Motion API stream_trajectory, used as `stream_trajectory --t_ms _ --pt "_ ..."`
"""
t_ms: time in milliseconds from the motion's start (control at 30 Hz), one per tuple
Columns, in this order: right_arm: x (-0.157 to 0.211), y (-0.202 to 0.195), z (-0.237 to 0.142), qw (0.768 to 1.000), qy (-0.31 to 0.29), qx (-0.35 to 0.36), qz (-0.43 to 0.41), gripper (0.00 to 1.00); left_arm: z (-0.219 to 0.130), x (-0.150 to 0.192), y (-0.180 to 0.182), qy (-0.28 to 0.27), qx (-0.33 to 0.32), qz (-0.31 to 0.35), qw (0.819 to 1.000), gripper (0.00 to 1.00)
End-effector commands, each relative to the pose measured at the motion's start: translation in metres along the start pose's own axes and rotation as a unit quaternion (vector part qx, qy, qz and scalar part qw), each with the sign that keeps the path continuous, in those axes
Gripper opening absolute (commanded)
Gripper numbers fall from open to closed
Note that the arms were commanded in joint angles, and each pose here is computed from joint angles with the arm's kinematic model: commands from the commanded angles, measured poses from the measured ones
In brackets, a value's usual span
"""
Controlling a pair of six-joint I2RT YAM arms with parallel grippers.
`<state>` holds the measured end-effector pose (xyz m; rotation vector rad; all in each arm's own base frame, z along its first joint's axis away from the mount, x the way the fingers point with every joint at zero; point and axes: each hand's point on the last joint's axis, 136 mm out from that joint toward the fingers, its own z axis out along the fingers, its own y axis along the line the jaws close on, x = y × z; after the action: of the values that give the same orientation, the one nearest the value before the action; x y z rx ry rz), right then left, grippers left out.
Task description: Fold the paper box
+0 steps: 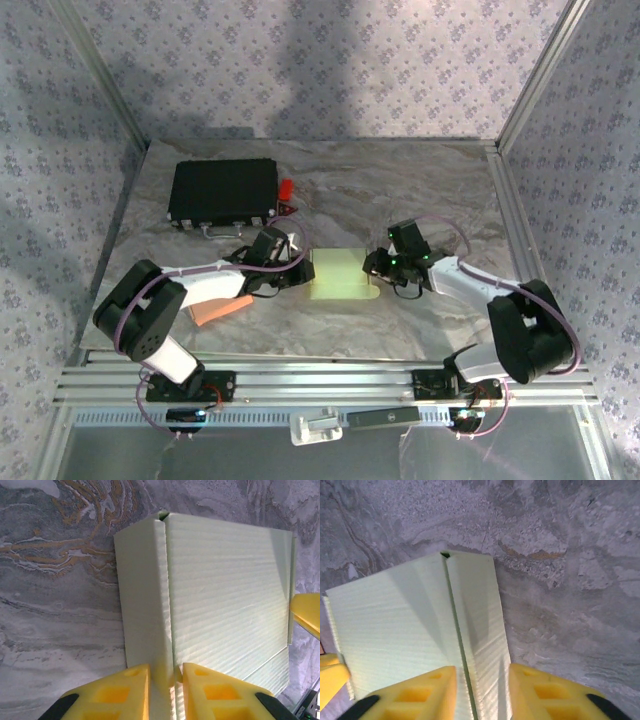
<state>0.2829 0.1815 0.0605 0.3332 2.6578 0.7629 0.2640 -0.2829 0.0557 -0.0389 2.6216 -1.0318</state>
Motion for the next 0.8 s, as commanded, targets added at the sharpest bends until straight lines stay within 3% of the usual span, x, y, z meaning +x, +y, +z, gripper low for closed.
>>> stream_trajectory --t_ms 0,267,433,767 --pt "0.005 -0.004 -0.009 1.0 0.014 -0.014 -0.006 0.41 -0.001 0.004 0.001 0.005 0.003 0.006 1.0 0.2" --pt "0.01 0.009 -0.006 0.993 0.039 -0.112 -0.023 0.57 -0.003 0.005 0.006 -0.004 0.026 0.014 1.0 0.17" --pt "0.014 0.014 0.0 0.988 0.052 -0.143 -0.034 0.6 -0.001 0.007 0.021 -0.003 0.035 -0.002 0.999 0.11" --pt "0.016 0.025 0.009 0.98 0.067 -0.187 -0.029 0.63 0.002 0.009 0.037 0.0 0.028 -0.017 0.999 0.09"
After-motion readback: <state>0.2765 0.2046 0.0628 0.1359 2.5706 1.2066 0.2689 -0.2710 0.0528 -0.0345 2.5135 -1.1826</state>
